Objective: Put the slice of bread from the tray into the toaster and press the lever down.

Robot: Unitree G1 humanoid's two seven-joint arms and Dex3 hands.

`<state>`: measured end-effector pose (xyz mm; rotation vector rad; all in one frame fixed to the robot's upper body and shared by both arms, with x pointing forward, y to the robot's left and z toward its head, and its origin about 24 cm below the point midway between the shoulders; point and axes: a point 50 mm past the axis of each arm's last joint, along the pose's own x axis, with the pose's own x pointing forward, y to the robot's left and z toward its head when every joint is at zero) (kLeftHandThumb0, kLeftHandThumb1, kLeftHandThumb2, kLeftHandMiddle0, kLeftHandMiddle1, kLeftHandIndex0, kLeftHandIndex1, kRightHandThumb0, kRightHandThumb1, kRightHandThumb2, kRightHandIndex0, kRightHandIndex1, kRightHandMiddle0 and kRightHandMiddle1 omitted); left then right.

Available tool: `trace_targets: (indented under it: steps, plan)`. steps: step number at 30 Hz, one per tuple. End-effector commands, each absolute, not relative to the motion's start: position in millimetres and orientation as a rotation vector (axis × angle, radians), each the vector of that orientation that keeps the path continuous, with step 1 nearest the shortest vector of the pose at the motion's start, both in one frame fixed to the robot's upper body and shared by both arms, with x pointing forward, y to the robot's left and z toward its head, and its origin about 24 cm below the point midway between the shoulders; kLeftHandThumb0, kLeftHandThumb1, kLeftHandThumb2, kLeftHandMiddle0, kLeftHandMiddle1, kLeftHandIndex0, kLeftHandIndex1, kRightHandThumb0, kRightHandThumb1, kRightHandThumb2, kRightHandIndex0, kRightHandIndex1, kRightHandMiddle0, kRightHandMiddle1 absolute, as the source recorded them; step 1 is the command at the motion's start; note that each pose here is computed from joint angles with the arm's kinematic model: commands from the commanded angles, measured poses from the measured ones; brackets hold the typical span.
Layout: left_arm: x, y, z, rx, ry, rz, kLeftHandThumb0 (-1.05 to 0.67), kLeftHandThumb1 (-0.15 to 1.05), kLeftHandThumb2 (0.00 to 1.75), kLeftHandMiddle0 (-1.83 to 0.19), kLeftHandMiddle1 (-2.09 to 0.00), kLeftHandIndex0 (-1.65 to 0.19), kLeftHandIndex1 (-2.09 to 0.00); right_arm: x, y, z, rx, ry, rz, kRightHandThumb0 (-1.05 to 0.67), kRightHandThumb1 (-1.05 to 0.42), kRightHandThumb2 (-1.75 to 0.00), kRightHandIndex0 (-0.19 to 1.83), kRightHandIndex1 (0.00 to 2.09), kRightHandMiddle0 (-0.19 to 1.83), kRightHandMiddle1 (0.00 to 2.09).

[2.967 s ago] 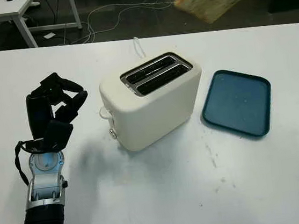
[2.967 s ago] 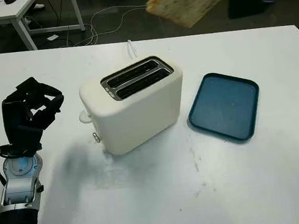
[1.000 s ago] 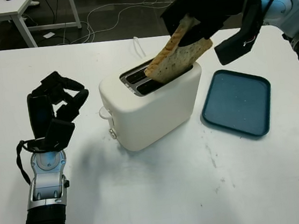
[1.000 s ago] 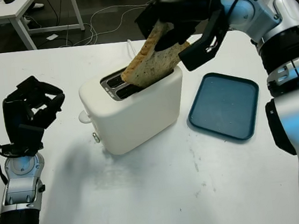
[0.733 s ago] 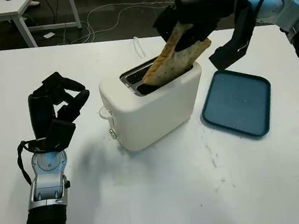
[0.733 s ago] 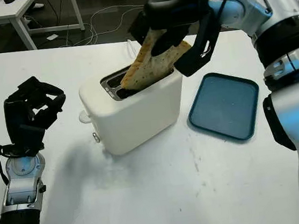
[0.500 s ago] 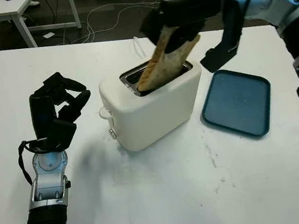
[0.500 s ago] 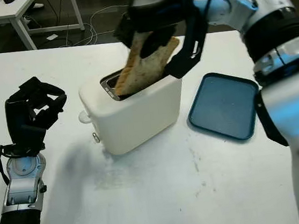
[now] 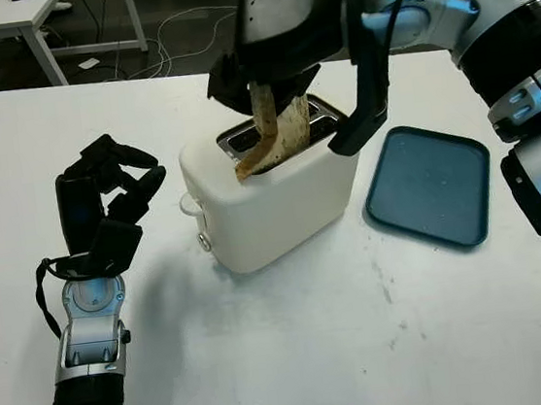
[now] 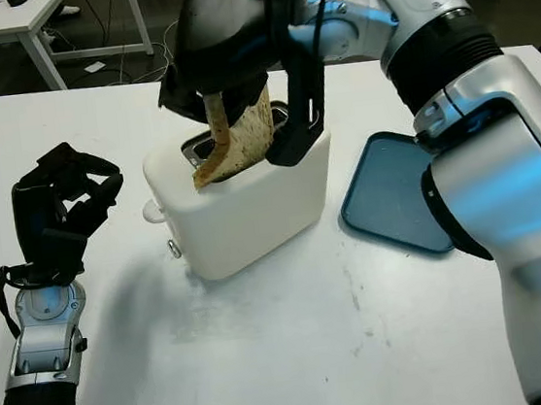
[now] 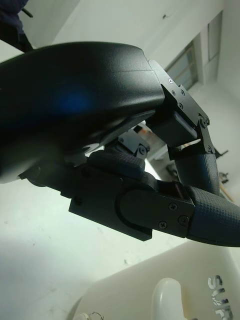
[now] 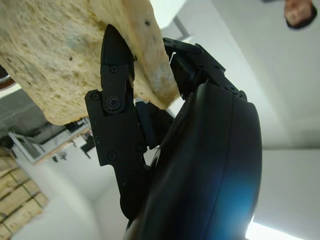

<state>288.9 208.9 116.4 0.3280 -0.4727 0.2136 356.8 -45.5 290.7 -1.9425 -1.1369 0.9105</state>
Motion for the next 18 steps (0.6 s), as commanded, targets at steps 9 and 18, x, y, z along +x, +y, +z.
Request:
trace_targets:
  steps: [9,18]
  plan:
    - [288.1,209.1,116,0.337,-0.475,0.214,-0.99,0.92,0.16,-0.92,-1.54,-0.85,-1.17,362,-64,306,-2.145,-1.182,0.779,-0.43,-0.90,-0.35,1.12,1.75,0.81,1.70]
    - [288.4,208.8,117,0.340,-0.477,0.216,-0.98,0.92,0.17,-0.92,-1.56,-0.84,-1.18,363,-73,319,-2.188,-1.129,0.731,-0.45,-0.91,-0.33,1.14,1.75,0.80,1.75]
